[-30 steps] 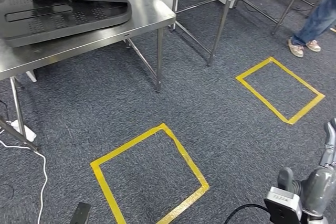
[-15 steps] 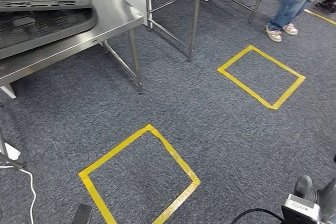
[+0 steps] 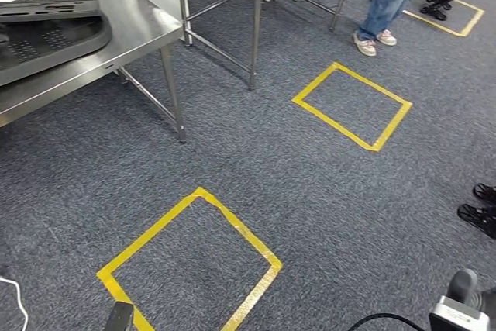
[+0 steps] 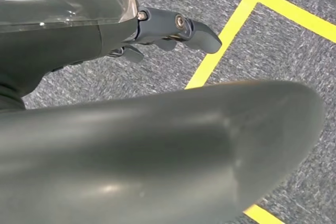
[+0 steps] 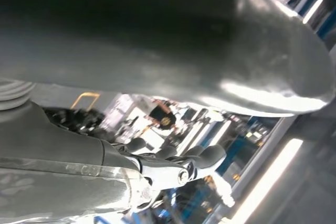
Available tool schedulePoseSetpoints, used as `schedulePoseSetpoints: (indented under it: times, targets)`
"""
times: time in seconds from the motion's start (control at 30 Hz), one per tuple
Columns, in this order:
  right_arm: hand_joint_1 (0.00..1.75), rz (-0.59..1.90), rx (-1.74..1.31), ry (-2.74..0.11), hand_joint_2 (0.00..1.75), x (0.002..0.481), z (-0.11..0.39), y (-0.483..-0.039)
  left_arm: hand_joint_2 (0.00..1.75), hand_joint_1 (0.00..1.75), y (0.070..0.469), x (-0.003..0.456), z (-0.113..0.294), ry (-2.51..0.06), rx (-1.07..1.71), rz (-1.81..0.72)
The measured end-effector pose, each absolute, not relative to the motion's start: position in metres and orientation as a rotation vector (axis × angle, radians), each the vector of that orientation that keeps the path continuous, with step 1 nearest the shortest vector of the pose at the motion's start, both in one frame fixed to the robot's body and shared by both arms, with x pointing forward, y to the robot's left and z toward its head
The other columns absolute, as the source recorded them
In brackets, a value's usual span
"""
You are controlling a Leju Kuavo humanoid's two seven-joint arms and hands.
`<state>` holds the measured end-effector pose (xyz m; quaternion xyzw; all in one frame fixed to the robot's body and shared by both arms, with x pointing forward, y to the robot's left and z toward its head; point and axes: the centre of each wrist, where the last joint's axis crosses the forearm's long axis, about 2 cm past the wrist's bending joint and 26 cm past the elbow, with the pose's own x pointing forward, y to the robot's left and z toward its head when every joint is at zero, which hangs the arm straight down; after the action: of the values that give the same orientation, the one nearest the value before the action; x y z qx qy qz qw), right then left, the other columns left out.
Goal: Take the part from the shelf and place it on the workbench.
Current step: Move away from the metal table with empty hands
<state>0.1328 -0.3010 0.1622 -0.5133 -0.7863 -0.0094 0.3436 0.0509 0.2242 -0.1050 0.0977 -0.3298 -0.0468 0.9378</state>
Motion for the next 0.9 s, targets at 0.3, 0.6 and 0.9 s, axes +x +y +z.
schedulePoseSetpoints:
  times: [0.3, 0.6, 0.9]
  targets:
    - [0.0, -0.08, -1.375, -2.035, 0.0, 0.124, 0.165, -0.308, 0.0, 0.0, 0.223, 0.052, -0.105, -0.67, 0.201, -0.088]
    - [0.0, -0.129, -1.386, -2.006, 0.0, 0.12, 0.165, -0.308, 0.0, 0.0, 0.222, 0.049, -0.105, -0.66, 0.207, -0.078]
    - [0.0, -0.152, -1.406, -1.967, 0.0, 0.113, 0.161, -0.312, 0.0, 0.0, 0.221, 0.05, -0.105, -0.659, 0.209, -0.063]
